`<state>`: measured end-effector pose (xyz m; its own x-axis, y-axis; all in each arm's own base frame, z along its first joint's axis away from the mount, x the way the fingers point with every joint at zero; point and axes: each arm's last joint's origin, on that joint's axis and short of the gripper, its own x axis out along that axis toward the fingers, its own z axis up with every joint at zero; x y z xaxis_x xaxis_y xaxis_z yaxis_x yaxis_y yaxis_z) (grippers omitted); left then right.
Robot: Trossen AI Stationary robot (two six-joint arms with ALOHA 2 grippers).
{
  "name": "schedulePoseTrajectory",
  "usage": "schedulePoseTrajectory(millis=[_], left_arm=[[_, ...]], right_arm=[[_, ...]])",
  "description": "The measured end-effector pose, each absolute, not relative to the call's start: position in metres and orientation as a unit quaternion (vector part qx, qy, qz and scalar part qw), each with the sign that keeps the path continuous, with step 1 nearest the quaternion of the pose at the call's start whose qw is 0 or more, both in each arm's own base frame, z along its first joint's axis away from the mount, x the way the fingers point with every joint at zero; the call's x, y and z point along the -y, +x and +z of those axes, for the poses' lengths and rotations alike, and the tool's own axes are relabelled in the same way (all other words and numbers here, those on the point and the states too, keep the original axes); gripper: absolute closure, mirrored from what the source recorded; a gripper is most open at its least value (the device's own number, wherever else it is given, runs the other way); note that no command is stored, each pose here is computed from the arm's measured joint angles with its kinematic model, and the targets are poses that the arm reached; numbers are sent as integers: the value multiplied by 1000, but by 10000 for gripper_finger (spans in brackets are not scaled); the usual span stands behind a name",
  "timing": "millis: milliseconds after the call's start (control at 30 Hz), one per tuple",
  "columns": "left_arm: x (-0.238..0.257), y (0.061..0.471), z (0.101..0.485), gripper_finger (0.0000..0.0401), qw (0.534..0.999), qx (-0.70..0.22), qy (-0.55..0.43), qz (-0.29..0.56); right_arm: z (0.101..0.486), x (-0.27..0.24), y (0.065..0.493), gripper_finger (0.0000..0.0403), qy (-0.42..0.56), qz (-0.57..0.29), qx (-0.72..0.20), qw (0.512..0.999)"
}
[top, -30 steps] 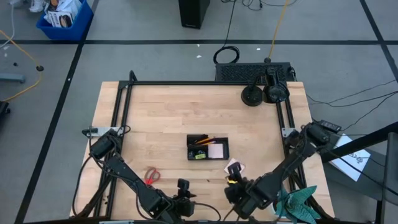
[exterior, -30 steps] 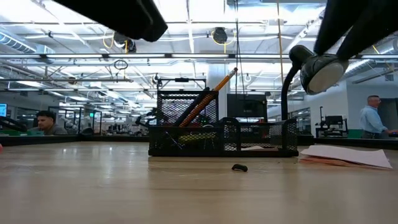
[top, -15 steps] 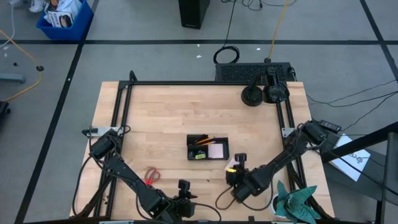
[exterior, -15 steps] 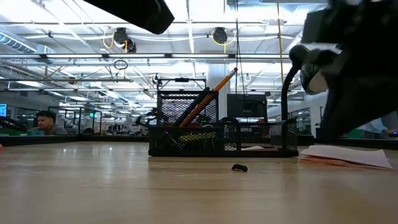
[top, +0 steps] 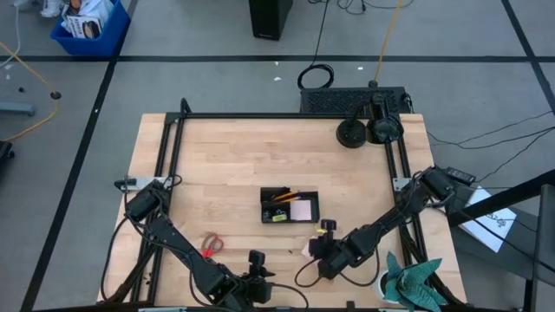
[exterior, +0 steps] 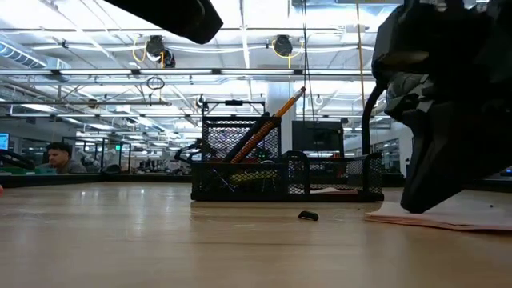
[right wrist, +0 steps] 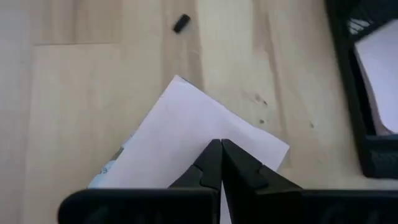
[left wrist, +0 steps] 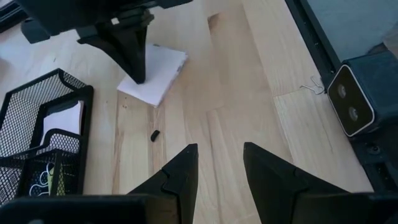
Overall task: Pick and place office supplies into organizer
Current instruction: Put the sticky notes into the right section of the desk organizer
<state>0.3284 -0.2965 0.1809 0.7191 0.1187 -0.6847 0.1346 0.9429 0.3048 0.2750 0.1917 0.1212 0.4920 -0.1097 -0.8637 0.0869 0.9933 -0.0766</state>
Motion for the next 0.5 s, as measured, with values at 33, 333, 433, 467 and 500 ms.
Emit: schedulePoseTrajectory(millis=[33, 333, 433, 467, 500], left_arm=[[297, 328, 181, 265, 912, -375, 168, -4], [297, 328, 181, 265, 912, -375, 169, -4], [297, 328, 181, 265, 911, -375, 169, -5], [297, 328, 181, 265, 912, -375, 169, -5], [297, 328, 181, 265, 912, -375, 169, -5]], right_arm=[[121, -193, 276, 403, -14, -52, -498, 865], [115, -211, 288, 403, -8, 22, -455, 890], [115, -213, 286, 403, -31, 22, -447, 894], [115, -213, 286, 403, -46, 21, -442, 895], [116, -215, 285, 403, -65, 28, -438, 896]])
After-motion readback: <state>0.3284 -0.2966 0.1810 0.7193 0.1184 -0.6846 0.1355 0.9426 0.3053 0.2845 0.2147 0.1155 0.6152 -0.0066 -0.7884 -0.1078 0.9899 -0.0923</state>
